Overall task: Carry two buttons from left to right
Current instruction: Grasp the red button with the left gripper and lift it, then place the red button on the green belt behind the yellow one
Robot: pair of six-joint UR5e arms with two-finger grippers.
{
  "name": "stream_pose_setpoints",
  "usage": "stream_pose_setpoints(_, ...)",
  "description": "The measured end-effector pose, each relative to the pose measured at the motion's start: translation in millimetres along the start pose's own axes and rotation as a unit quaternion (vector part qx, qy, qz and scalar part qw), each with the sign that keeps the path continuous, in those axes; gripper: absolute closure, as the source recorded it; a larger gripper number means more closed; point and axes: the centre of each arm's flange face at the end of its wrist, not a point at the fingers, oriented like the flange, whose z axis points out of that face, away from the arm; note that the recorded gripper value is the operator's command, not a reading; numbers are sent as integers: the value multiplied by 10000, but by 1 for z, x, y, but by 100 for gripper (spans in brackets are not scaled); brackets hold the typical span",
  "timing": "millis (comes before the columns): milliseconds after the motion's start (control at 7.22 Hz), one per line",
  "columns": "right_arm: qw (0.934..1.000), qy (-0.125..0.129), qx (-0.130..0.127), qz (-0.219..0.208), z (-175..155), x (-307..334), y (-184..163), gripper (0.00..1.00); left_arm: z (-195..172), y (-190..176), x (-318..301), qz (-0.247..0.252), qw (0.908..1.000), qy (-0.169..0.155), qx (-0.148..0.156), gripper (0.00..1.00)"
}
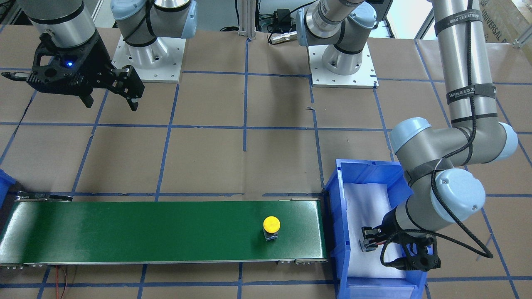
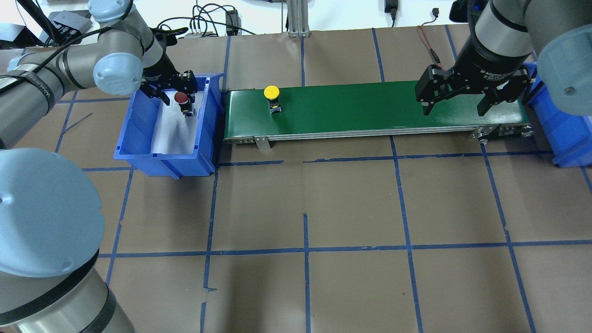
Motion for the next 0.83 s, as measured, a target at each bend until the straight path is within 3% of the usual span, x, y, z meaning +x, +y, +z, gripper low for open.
stream_pose_setpoints(416,10000,-14,3,-5,0,-1,0,0,-19,3,1,-197,9998,14,-1,68)
stream_pose_setpoints(831,10000,-15,-1,-8,0,-1,0,0,-93,18,10,-226,9997,-2,-21,69)
